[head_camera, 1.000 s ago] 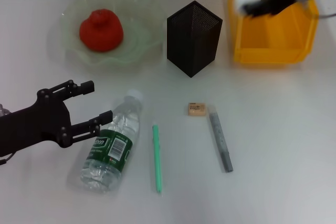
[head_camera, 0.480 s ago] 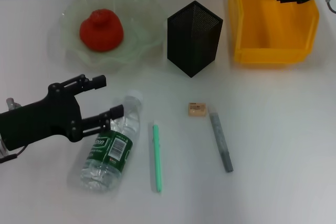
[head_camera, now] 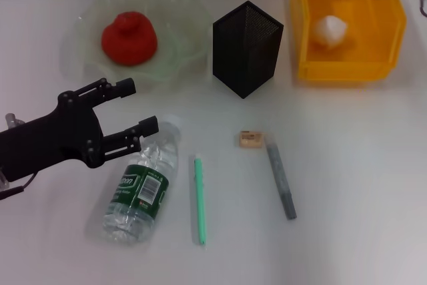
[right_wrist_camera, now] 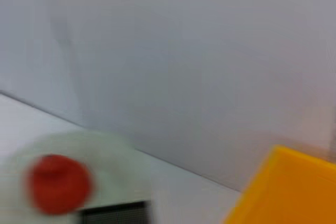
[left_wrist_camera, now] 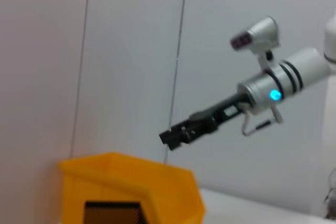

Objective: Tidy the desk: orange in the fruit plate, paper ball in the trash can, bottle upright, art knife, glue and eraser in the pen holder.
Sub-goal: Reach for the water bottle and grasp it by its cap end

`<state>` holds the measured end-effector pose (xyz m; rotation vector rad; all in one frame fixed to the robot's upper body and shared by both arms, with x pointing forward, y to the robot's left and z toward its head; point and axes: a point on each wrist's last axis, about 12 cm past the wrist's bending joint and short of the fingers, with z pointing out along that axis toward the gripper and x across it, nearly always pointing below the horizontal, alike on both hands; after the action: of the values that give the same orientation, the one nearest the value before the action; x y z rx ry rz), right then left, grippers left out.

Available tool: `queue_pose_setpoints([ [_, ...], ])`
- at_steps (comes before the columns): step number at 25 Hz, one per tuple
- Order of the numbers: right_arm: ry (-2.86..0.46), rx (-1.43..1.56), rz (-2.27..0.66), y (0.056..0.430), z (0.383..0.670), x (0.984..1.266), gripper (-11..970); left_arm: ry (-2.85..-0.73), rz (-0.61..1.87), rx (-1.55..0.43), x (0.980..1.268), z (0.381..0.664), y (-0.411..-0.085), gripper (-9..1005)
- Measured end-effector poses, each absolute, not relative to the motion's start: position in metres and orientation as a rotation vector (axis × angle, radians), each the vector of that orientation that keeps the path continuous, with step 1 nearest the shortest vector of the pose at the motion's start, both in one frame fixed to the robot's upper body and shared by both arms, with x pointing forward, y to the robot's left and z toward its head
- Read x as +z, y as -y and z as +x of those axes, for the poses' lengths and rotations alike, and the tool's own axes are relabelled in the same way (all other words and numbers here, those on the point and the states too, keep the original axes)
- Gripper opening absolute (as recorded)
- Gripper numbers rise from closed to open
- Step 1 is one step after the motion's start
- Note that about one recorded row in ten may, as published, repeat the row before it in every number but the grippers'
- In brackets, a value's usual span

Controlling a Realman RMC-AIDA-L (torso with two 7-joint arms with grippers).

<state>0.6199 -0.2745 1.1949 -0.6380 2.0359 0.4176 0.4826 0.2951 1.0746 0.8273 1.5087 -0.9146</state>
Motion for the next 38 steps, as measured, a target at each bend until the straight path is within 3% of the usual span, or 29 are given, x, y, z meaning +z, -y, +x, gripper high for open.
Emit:
queue_pose_setpoints([
  [5,-1.894,0.611,-0.747,0.29,0.56,1.181,840,-1.499,0.875,-1.006,1.096,0.488,-0.288,785],
  [8,-1.805,0.663,-0.84,0.3,0.525,1.154,838,-1.578,0.892,-1.036,1.11,0.496,-0.278,785],
  [14,-1.807,0.722,-0.898,0.312,0.484,1.102,838,-1.863,0.886,-0.879,1.138,0.5,-0.24,784],
  [19,-1.82,0.771,-0.889,0.312,0.473,1.081,838,-2.117,0.804,-0.68,1.156,0.499,-0.203,779],
  [23,-1.828,0.797,-0.885,0.31,0.471,1.075,838,-2.234,0.731,-0.548,1.152,0.508,-0.187,772],
  [38,-1.825,0.811,-0.899,0.307,0.471,1.072,839,-2.398,0.686,-0.426,1.114,0.539,-0.182,748],
])
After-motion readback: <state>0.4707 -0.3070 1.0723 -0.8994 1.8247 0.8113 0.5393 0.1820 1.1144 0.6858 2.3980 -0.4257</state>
